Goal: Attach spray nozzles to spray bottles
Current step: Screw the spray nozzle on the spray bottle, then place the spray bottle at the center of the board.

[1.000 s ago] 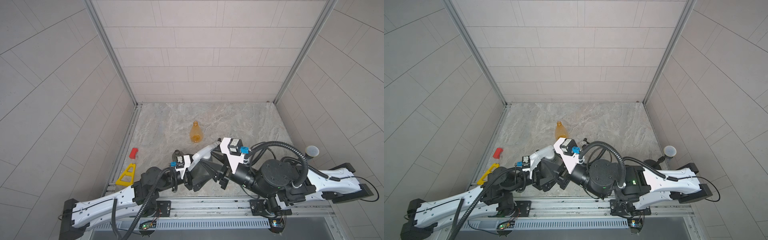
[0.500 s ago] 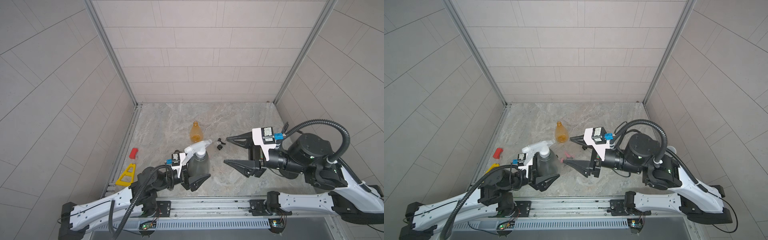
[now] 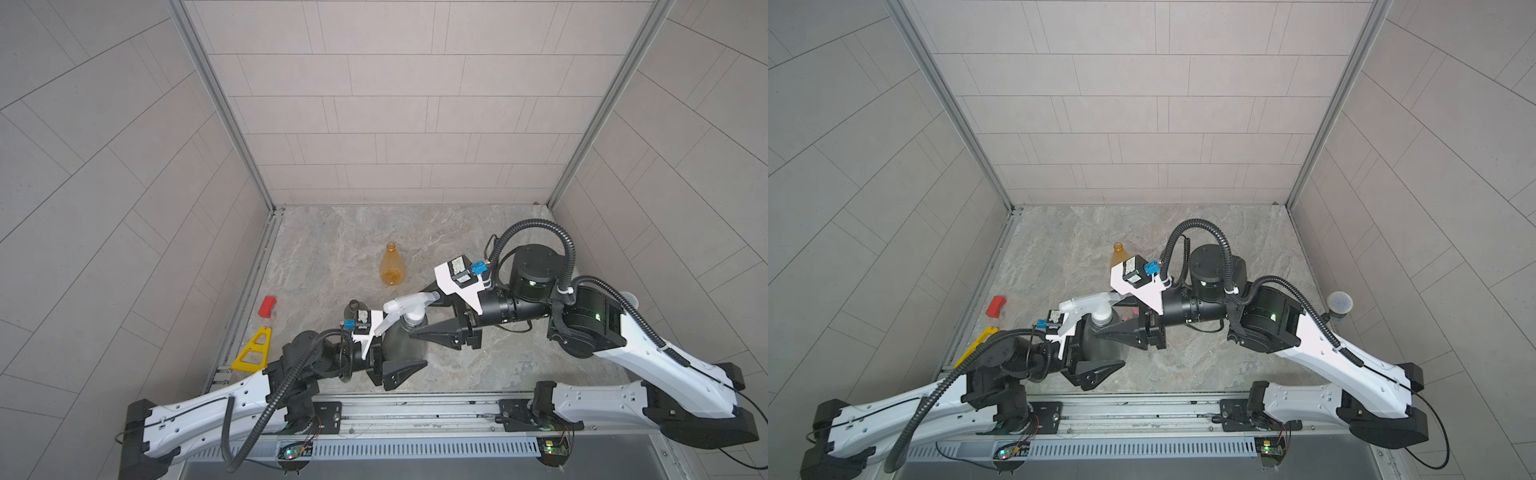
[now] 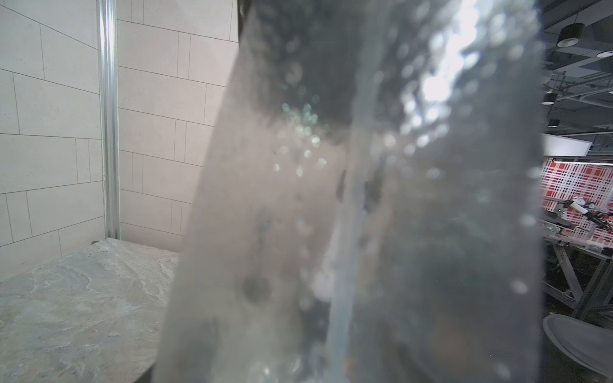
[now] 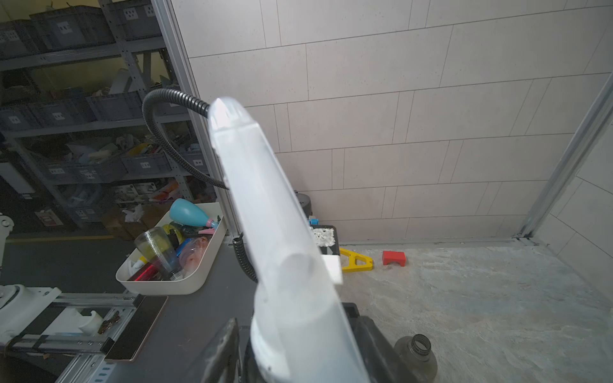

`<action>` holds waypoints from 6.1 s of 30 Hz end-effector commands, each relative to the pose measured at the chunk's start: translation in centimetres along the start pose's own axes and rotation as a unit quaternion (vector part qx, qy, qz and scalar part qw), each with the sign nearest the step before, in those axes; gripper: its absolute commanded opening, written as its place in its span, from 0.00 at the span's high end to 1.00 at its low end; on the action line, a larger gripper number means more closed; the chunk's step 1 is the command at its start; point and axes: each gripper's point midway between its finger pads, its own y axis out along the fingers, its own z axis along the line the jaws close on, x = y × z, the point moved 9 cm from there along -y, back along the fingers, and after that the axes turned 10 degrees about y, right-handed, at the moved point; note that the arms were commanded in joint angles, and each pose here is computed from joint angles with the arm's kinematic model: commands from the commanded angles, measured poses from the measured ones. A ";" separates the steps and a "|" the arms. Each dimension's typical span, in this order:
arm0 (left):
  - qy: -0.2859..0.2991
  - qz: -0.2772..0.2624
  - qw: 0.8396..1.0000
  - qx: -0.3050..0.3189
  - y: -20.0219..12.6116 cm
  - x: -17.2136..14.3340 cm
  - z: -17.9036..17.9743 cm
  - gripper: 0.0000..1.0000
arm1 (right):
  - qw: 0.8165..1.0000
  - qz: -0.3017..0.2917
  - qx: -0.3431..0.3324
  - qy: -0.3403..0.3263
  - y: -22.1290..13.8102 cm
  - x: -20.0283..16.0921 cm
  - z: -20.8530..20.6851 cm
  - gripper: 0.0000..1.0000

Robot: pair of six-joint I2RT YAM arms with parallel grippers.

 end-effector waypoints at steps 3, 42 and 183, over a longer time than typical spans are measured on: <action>0.009 -0.037 0.999 -0.009 0.0 1.9 -0.2 1.00 | 0.998 -0.038 0.042 -0.009 -0.6 1.5 1.1 0.46; 0.058 0.007 0.976 0.208 0.3 1.6 3.5 1.00 | 0.912 -0.091 -0.393 0.071 6.1 -3.6 2.1 0.71; -0.050 -0.047 0.961 0.266 -8.1 1.0 2.3 0.00 | 0.772 -0.039 -0.618 0.141 -1.9 -14.0 -40.3 0.65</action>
